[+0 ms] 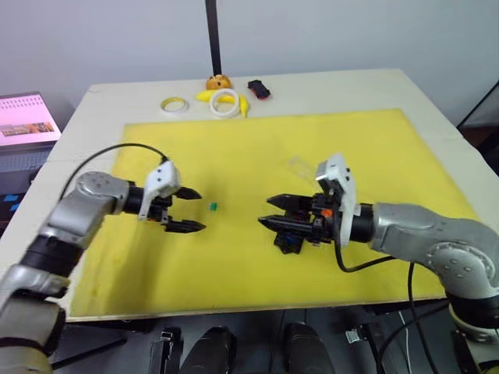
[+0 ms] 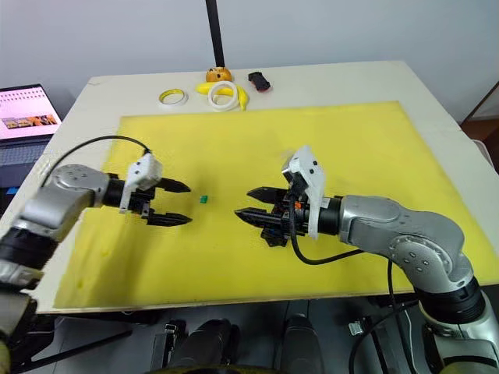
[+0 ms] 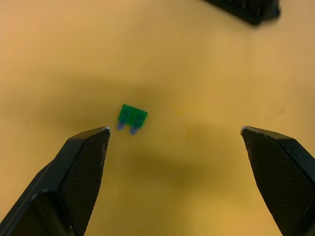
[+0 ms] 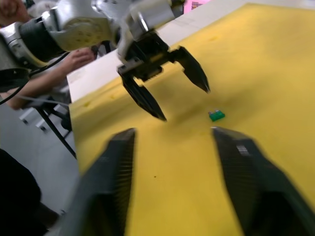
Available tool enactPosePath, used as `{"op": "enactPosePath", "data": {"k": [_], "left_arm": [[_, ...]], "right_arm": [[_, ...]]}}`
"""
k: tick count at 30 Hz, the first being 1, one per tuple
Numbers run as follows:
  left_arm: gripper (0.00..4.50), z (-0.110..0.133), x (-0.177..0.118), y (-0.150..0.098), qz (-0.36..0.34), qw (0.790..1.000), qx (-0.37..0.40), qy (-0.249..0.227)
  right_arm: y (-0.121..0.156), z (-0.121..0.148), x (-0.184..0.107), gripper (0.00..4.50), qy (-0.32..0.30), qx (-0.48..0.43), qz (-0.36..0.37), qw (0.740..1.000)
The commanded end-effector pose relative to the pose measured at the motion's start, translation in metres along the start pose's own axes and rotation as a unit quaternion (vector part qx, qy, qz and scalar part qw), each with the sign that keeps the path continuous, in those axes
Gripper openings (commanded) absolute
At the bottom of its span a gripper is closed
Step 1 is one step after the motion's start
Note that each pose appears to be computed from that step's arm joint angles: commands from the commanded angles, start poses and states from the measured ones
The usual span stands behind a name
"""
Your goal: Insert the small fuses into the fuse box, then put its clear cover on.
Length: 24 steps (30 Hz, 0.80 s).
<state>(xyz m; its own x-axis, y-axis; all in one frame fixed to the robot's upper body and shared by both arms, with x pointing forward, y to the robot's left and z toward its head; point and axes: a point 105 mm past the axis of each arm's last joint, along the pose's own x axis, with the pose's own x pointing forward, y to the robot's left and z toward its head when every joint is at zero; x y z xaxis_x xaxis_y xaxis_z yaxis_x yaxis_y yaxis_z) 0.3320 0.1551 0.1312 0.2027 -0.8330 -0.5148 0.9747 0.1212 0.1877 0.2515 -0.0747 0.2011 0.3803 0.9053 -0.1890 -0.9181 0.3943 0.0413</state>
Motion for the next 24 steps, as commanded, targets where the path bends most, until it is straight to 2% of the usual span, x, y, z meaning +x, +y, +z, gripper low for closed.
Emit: {"op": "enactPosePath", "data": {"k": [1,6,12,15,17,20,24], "left_arm": [[4.5,0.001,0.0,0.011,0.003,0.998,0.056,0.018],[4.5,-0.003,0.014,0.024,0.011,0.998,0.064,0.022],[4.5,-0.002,0.02,0.03,0.006,0.999,0.036,0.01],[3.63,-0.002,0.02,0.031,0.006,1.0,0.018,0.002],[2.76,-0.003,0.02,0.031,0.002,1.0,0.007,0.002],[2.76,-0.001,0.021,0.031,0.003,1.0,-0.011,-0.007],[2.76,-0.005,0.021,0.03,0.005,1.0,0.0,0.005]], "right_arm": [[0.0,0.004,-0.004,4.47,0.01,-0.064,-0.014,0.998],[-0.001,-0.006,-0.009,4.47,0.04,-0.105,-0.018,0.993],[-0.005,-0.01,-0.011,4.47,0.042,-0.108,-0.032,0.993],[-0.007,-0.013,-0.012,4.5,0.046,-0.106,-0.039,0.993],[-0.007,-0.015,-0.012,4.5,0.048,-0.103,-0.041,0.993],[-0.007,-0.018,-0.012,4.5,0.051,-0.1,-0.042,0.993],[-0.007,-0.02,-0.011,4.5,0.051,-0.098,-0.043,0.993]]}}
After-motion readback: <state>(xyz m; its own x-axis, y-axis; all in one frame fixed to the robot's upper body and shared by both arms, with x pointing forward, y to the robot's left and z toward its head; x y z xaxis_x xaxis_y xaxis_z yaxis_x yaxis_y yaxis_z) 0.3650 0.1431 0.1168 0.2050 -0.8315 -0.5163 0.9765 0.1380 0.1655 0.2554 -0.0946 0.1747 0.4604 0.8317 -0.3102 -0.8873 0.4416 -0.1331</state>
